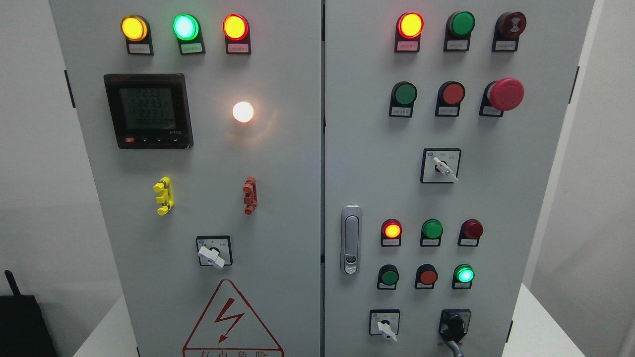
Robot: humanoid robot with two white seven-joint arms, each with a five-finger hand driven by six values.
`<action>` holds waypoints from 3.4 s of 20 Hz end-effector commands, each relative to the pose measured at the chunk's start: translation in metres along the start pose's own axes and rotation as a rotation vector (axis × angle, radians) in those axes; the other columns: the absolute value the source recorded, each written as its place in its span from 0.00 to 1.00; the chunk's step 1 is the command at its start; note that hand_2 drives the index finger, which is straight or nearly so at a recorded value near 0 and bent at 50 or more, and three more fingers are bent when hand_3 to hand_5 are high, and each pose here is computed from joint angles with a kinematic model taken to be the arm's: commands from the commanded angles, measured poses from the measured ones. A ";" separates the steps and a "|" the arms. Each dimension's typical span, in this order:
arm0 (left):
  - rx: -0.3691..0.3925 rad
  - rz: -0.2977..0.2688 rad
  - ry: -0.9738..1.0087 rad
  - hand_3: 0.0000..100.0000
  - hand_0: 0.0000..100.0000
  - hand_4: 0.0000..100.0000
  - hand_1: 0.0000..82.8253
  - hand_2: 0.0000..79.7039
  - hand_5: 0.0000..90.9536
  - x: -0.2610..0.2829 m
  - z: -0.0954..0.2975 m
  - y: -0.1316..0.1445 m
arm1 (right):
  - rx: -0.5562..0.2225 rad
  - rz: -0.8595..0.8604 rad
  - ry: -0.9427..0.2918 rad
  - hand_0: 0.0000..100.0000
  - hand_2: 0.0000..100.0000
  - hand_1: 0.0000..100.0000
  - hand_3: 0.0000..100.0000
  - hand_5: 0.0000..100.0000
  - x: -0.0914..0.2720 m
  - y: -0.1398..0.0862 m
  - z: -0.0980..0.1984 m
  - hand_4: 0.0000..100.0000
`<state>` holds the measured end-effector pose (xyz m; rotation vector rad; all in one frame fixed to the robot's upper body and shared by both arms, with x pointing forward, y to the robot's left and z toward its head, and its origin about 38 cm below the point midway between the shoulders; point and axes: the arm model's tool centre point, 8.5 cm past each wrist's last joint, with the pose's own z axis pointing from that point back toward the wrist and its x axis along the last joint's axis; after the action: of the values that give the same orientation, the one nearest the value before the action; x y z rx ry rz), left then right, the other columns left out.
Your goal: Trip black knob to open circuit
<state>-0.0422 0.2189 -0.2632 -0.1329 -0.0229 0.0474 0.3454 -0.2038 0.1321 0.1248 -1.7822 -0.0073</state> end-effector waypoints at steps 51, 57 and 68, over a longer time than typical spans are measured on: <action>-0.001 -0.023 0.003 0.00 0.12 0.00 0.47 0.00 0.00 0.000 0.000 0.000 | -0.079 0.007 -0.005 0.00 0.00 0.00 1.00 0.98 0.002 -0.042 0.008 1.00; -0.001 -0.023 0.003 0.00 0.12 0.00 0.47 0.00 0.00 0.000 0.000 0.000 | -0.087 0.010 -0.006 0.00 0.00 0.00 1.00 0.98 0.003 -0.050 0.009 1.00; -0.001 -0.023 0.003 0.00 0.12 0.00 0.47 0.00 0.00 0.000 0.000 0.000 | -0.068 0.007 0.007 0.00 0.00 0.00 0.79 0.55 0.000 -0.046 0.026 0.65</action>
<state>-0.0423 0.2189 -0.2632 -0.1328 -0.0222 0.0474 0.3323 -0.2519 0.1242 0.0585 -1.7729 -0.0621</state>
